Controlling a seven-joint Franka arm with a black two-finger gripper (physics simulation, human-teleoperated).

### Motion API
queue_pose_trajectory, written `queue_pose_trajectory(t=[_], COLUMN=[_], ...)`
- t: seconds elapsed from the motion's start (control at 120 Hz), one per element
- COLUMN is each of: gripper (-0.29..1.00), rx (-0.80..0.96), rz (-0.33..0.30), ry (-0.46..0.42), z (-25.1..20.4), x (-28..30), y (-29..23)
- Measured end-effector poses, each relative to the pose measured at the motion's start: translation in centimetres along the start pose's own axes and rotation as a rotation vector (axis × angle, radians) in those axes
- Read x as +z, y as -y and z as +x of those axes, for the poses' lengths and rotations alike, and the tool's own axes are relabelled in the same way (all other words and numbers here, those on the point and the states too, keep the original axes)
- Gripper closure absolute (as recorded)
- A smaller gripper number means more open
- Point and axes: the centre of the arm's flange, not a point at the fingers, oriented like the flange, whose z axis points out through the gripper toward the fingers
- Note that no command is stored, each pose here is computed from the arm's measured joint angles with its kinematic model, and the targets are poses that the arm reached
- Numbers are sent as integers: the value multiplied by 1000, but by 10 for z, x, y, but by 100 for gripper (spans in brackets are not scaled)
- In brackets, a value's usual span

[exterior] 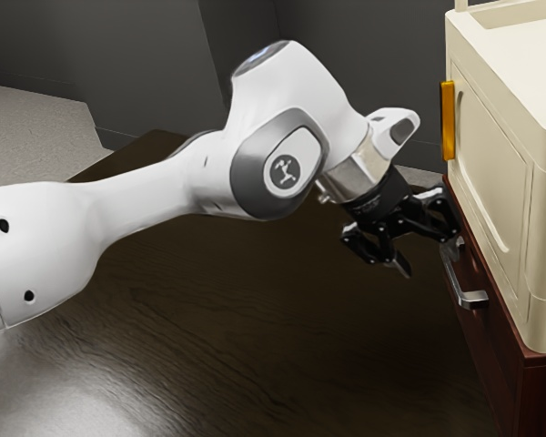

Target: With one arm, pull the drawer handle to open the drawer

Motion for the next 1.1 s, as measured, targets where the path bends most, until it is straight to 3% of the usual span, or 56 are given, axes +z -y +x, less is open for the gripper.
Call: queue_pose_trajectory(t=[0.55,1.1], gripper=[31,58], rx=[-2,-10], rz=[17,37], ry=[27,23], z=[-2,-3], x=[23,15], y=[0,10])
